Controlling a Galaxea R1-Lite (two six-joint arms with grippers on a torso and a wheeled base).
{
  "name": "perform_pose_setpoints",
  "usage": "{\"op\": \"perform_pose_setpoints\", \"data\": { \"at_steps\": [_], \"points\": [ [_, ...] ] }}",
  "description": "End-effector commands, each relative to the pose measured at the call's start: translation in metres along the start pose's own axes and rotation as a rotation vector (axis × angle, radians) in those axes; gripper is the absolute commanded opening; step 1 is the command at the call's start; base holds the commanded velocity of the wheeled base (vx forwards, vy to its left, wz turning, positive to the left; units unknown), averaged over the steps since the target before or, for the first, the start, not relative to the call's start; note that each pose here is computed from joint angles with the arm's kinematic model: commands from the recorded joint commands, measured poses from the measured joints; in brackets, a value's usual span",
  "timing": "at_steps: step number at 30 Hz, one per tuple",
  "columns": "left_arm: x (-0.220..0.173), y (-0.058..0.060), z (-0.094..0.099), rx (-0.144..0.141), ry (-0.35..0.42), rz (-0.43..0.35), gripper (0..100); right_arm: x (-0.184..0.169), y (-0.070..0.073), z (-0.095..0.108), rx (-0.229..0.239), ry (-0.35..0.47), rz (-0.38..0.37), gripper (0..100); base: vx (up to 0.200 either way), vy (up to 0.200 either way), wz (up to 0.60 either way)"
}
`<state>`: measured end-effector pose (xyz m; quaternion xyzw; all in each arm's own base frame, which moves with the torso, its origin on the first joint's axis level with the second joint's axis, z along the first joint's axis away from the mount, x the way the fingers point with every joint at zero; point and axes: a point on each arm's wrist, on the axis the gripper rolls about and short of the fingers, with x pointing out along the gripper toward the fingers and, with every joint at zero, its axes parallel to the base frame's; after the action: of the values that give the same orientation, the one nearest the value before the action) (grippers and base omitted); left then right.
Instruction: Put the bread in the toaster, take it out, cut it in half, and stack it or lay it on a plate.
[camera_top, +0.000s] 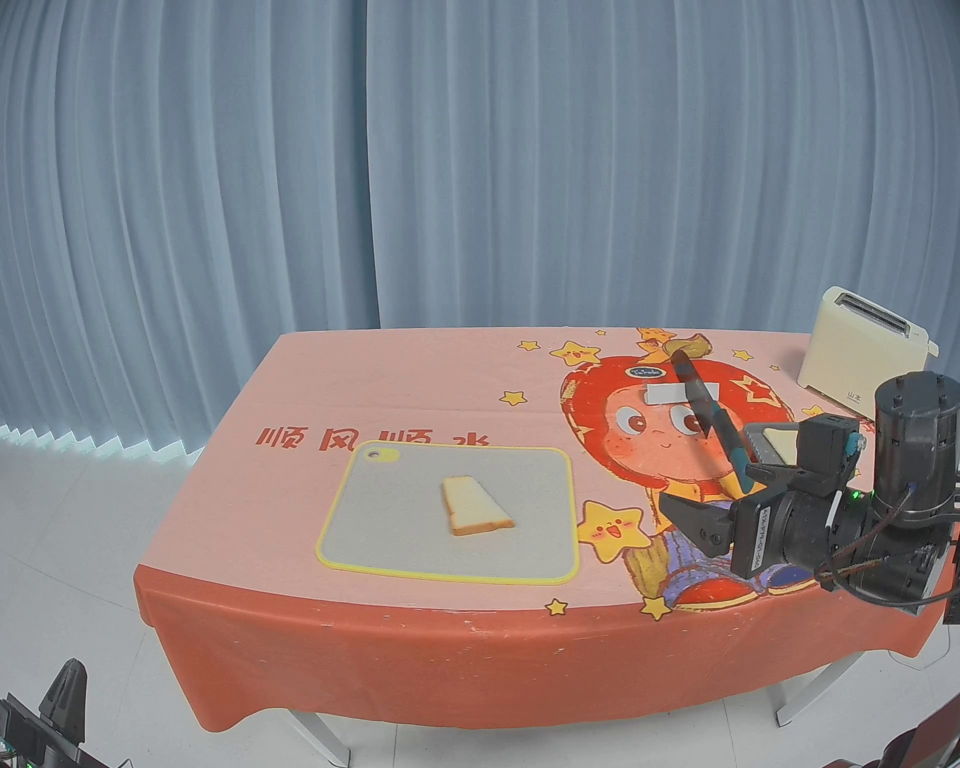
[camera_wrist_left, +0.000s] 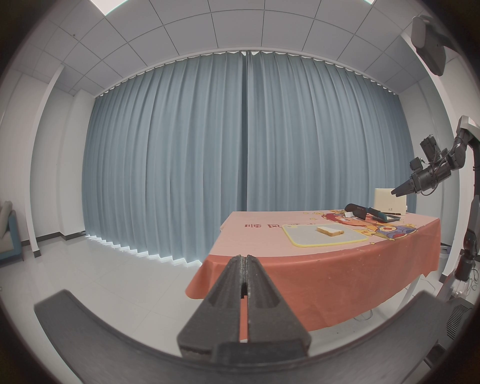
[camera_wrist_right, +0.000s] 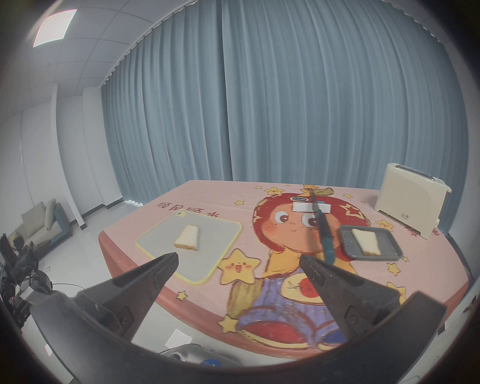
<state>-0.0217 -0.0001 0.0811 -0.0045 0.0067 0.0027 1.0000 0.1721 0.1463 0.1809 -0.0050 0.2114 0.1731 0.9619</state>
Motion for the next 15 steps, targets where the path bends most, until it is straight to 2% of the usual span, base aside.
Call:
{"op": "perform_pose_setpoints", "data": {
  "at_steps": [1, 3, 15],
  "points": [
    [0.001, 0.0, -0.005, 0.0, 0.017, 0.001, 0, 0.0, 0.003, -0.001, -0.005, 0.004, 0.009, 100, 0.0, 0.2, 0.0],
    [0.001, 0.0, -0.005, 0.001, 0.019, 0.001, 0, 0.0, 0.004, -0.002, -0.009, 0.006, 0.013, 100, 0.0, 0.2, 0.0],
    [0.001, 0.0, -0.005, 0.0, 0.019, 0.001, 0, 0.004, 0.019, -0.007, -0.035, 0.03, 0.06, 100, 0.0, 0.0, 0.0]
  ]
}}
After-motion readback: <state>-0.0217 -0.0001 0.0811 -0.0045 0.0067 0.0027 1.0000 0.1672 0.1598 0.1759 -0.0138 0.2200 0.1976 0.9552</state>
